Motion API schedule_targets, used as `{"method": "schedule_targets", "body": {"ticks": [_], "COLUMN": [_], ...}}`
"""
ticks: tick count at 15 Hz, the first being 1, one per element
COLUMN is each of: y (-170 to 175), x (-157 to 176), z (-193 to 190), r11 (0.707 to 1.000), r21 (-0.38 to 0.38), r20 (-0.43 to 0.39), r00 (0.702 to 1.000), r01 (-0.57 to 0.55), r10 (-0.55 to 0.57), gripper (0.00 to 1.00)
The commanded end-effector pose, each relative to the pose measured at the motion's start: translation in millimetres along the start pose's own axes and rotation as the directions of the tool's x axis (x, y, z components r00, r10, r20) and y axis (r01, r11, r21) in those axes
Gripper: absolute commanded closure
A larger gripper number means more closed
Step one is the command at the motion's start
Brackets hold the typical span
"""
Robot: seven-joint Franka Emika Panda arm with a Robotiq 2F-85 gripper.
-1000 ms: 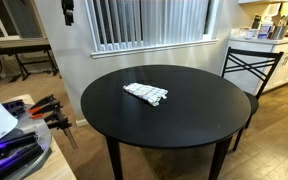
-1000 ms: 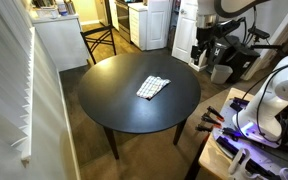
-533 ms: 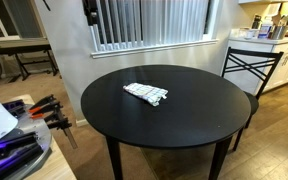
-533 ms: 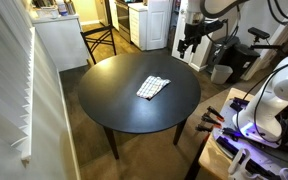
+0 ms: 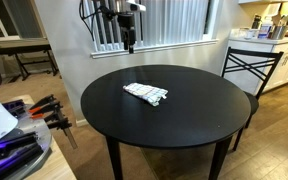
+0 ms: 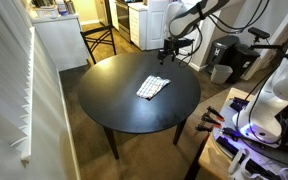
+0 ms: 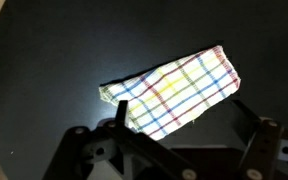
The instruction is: Clean a section of the table with the towel
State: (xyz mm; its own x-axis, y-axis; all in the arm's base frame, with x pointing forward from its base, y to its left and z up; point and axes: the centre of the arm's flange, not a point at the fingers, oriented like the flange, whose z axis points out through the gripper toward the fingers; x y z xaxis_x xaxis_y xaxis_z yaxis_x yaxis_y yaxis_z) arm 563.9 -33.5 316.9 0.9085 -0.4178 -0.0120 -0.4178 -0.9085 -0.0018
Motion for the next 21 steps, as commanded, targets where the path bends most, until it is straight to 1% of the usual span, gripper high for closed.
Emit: {"method": "schedule_targets", "body": {"ticks": [1, 2, 3, 5, 7, 10, 11, 12, 15, 17, 21], "y": [-17.2, -18.3, -11.0, -16.6, -18.3, -18.8, -20.6, -23.4, -34.3, -37.9, -34.5], "x": [46.1, 49.5, 28.3, 40.6, 44.4, 45.2, 47.1, 53.4, 98.9, 126.7, 172.6], "z": [49.3, 50.8, 51.3, 61.4, 59.1, 56.6, 58.7, 61.1, 83.5, 104.8, 154.4], "r11": [0.994, 0.99, 0.996, 0.992, 0.992, 0.992, 0.993, 0.993, 0.989, 0.982, 0.975], "r21": [0.085, 0.111, 0.062, 0.085, 0.089, 0.09, 0.081, 0.069, 0.034, 0.012, -0.013], "r20": [0.09, 0.119, 0.085, 0.1, 0.099, 0.099, 0.081, 0.083, 0.09, 0.108, 0.165], "r00": [0.994, 0.99, 0.994, 0.992, 0.992, 0.992, 0.994, 0.993, 0.986, 0.977, 0.961], "r01": [-0.064, -0.085, -0.071, -0.09, -0.091, -0.091, -0.085, -0.093, -0.141, -0.187, -0.222], "r10": [0.056, 0.072, 0.066, 0.081, 0.082, 0.082, 0.078, 0.087, 0.137, 0.184, 0.221], "gripper": [0.0, 0.0, 0.0, 0.0, 0.0, 0.0, 0.0, 0.0, 0.0, 0.0, 0.0]}}
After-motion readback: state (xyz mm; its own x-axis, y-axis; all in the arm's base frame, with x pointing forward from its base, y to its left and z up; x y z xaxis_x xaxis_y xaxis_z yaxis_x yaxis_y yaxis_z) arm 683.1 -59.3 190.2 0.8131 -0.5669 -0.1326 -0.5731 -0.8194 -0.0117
